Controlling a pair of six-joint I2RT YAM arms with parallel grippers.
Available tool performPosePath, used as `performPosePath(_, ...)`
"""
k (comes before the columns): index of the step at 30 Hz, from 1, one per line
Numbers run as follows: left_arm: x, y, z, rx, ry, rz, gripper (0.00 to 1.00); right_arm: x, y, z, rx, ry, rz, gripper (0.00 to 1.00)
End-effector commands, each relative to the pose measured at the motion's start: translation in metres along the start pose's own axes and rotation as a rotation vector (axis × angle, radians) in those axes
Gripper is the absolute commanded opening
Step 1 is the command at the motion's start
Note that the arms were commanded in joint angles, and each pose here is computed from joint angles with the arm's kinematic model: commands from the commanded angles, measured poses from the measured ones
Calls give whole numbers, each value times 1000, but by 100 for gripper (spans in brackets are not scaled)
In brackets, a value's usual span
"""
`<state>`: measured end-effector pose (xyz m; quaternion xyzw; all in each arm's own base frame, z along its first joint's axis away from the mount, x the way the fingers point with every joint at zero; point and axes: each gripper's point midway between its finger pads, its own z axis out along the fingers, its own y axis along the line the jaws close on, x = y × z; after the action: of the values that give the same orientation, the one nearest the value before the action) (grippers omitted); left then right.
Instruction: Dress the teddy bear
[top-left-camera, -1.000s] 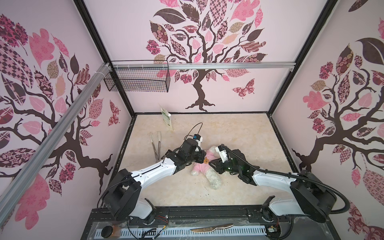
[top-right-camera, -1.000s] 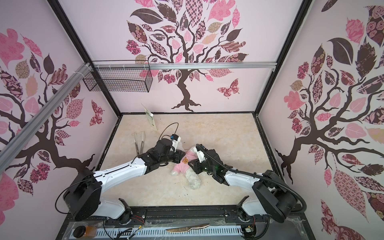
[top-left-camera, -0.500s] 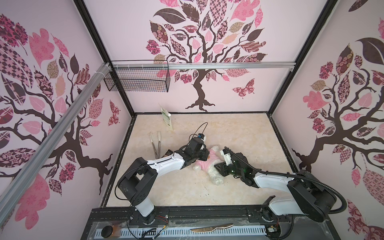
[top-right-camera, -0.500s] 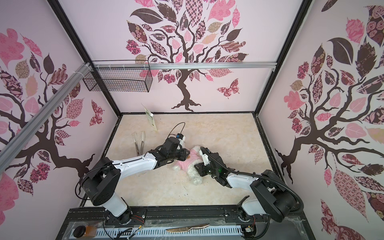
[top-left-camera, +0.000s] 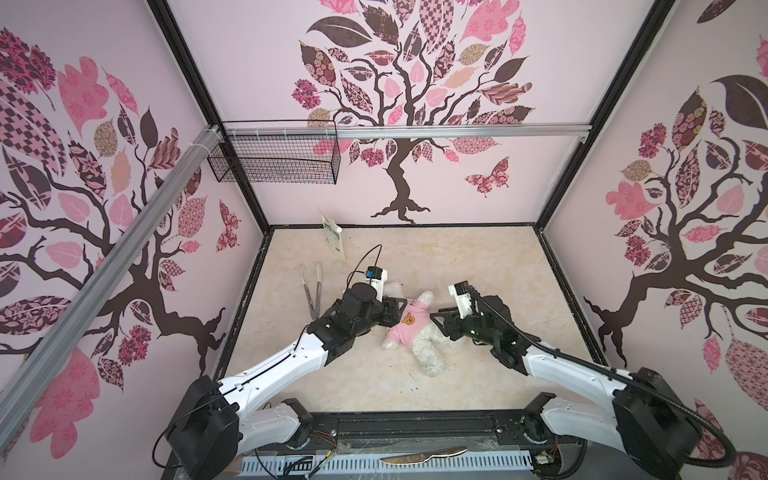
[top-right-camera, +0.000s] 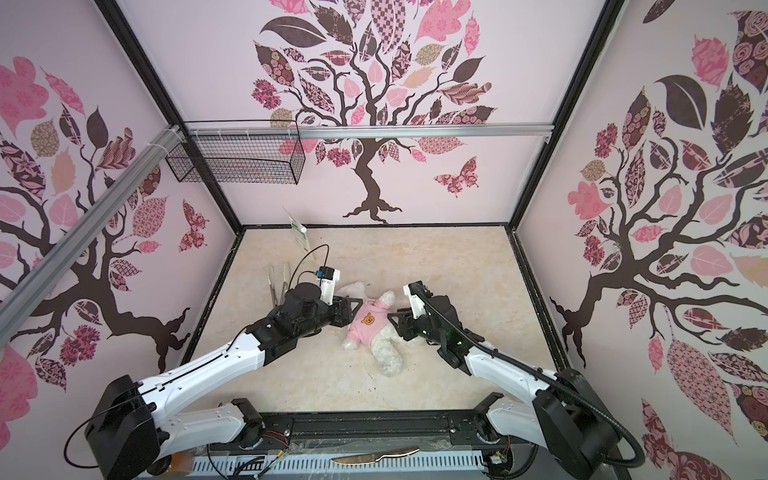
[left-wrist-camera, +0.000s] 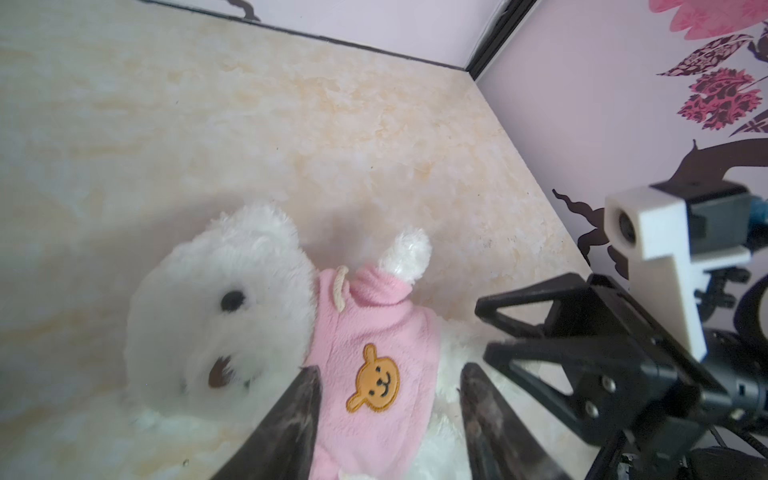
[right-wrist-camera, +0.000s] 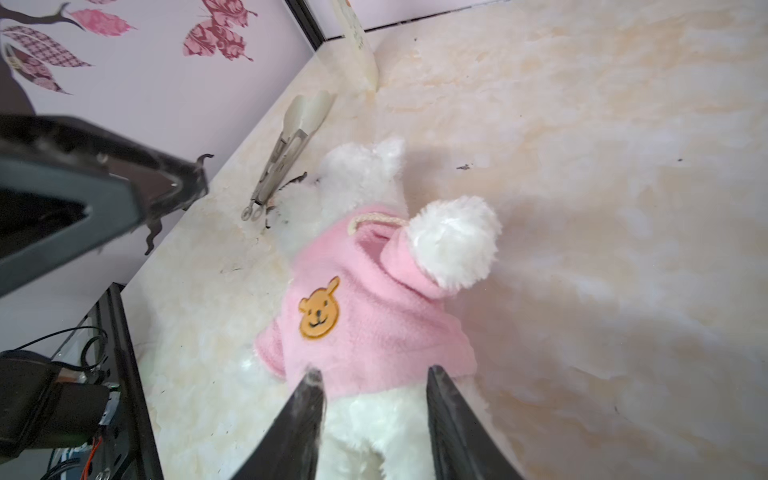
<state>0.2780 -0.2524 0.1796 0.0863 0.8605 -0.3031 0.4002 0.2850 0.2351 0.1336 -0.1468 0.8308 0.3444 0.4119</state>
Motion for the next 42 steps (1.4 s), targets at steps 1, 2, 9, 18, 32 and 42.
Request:
performPosePath(1, 39, 26, 1, -69, 75, -63, 55, 1, -18, 18, 44, 41, 9, 44)
performPosePath(2, 45, 28, 2, -70, 87, -71, 55, 5, -19, 23, 43, 65, 12, 44)
performPosePath(9, 57, 47, 5, -106, 65, -138, 53, 49, -8, 26, -62, 201, 142, 35)
performPosePath(18, 25, 58, 1, -165, -19, -146, 58, 62, 29, 2, -119, 189, 141, 42)
performPosePath(32, 29, 29, 20, -61, 71, -81, 59, 34, 19, 5, -50, 72, 114, 58)
performPosePath(42, 17, 42, 59, -148, 55, -59, 57, 17, 6, 41, -46, -1, 196, 48)
